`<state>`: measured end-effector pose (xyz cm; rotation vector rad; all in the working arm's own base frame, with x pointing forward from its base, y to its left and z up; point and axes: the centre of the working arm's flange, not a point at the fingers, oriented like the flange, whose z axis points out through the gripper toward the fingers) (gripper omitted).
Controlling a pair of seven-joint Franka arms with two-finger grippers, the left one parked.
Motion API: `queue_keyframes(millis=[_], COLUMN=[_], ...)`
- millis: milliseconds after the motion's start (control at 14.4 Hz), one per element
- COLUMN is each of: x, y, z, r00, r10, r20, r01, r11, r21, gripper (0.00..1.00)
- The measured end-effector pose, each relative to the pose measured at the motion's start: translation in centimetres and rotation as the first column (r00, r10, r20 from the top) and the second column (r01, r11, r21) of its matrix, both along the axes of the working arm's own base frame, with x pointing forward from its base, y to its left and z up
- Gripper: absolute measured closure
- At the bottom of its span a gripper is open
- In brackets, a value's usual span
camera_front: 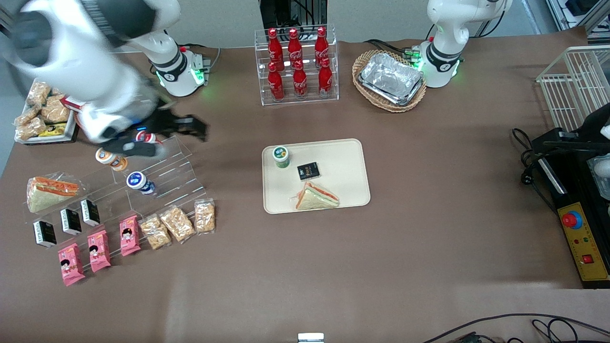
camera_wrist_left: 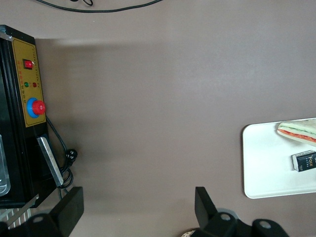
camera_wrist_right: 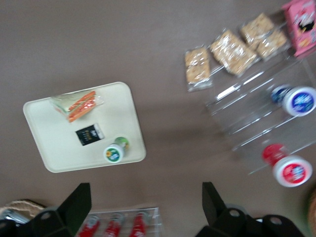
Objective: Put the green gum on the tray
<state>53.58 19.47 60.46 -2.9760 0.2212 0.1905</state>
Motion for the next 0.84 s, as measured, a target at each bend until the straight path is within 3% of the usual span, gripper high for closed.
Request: queue_keyframes(millis=[209, 557, 835], x=[2.1, 3.1, 3.2], y=[-8.5, -16.4, -19.4], z=[0.0, -0.3, -0.3], r00=[0.995, 0.980, 0.984], r10=[0.099, 0.193, 0.174], r20=[0.034, 0.044, 0.041], r01=[-0.099, -0.187, -0.167], r11=[0.995, 0.977, 0.978], r21=[0.017, -0.105, -0.127], gripper=[0.00, 0.00, 0.00])
